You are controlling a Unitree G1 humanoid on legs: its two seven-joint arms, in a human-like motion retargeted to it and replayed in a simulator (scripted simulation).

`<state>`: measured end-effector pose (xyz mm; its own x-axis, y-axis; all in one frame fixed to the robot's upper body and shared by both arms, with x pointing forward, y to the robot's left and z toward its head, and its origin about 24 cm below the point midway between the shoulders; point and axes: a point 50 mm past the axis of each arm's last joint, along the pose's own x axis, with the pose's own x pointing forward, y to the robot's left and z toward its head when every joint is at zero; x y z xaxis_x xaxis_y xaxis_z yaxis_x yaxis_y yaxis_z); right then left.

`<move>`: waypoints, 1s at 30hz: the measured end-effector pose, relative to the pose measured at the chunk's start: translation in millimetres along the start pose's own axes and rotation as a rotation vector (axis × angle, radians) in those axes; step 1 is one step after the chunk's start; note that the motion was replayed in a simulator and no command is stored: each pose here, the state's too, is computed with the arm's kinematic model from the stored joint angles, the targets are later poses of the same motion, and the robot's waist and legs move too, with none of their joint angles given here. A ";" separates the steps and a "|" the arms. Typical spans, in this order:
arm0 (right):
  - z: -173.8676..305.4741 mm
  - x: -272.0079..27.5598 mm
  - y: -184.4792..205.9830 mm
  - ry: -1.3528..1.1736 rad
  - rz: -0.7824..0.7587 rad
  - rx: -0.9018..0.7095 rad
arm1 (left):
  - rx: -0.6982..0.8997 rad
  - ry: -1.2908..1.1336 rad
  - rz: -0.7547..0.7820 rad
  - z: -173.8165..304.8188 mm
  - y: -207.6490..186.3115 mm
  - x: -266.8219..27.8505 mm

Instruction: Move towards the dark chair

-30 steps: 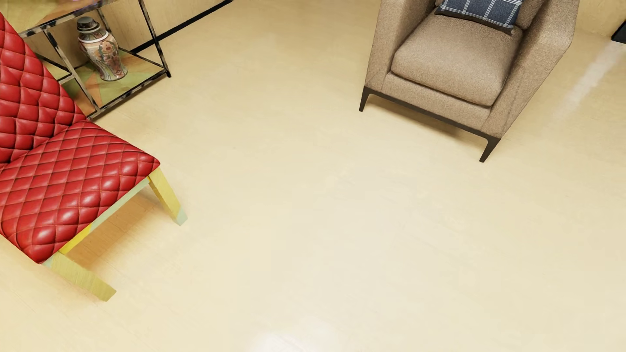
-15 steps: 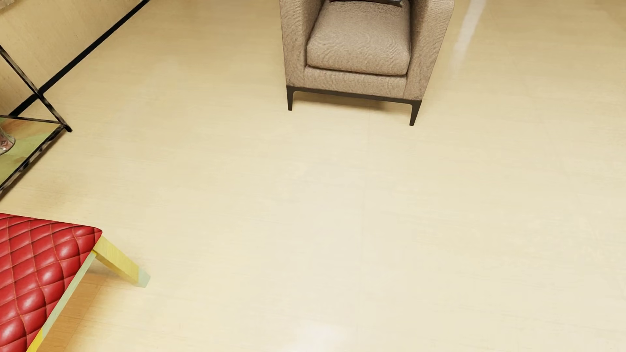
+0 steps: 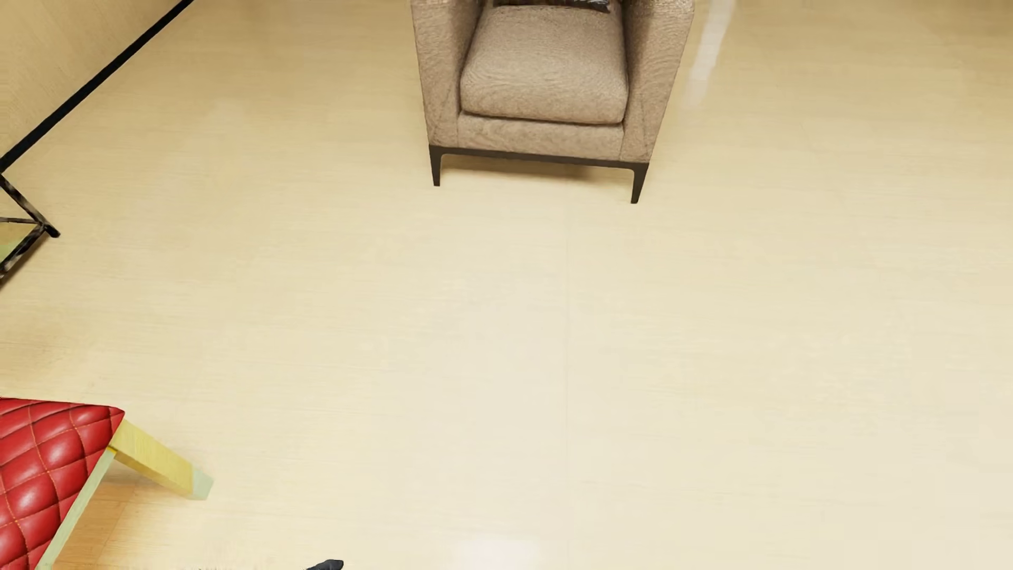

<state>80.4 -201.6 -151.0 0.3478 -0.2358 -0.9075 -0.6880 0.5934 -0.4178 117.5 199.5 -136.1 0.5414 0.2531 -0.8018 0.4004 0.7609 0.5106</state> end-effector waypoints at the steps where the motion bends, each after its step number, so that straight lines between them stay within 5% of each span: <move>1: 2.0 0.2 1.5 0.002 0.006 -0.004 | -0.009 0.012 0.000 -1.5 -1.7 -0.2; 13: 51.2 -2.6 -20.0 -0.188 -0.074 -0.128 | -0.085 0.133 0.053 -30.5 -4.3 -6.3; 21: 8.6 4.0 -38.4 -0.040 -0.146 -0.035 | 0.037 0.127 -0.066 -36.9 -18.8 -8.8; 30: 1.7 0.6 -9.8 -0.053 -0.127 -0.085 | 0.007 0.074 0.118 -29.3 5.2 -5.1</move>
<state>88.5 -206.3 -147.4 0.4671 -0.2630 -0.8442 -0.6865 0.4938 -0.5336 95.2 219.7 -138.4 0.5294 0.3840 -0.7565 0.3425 0.7191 0.6047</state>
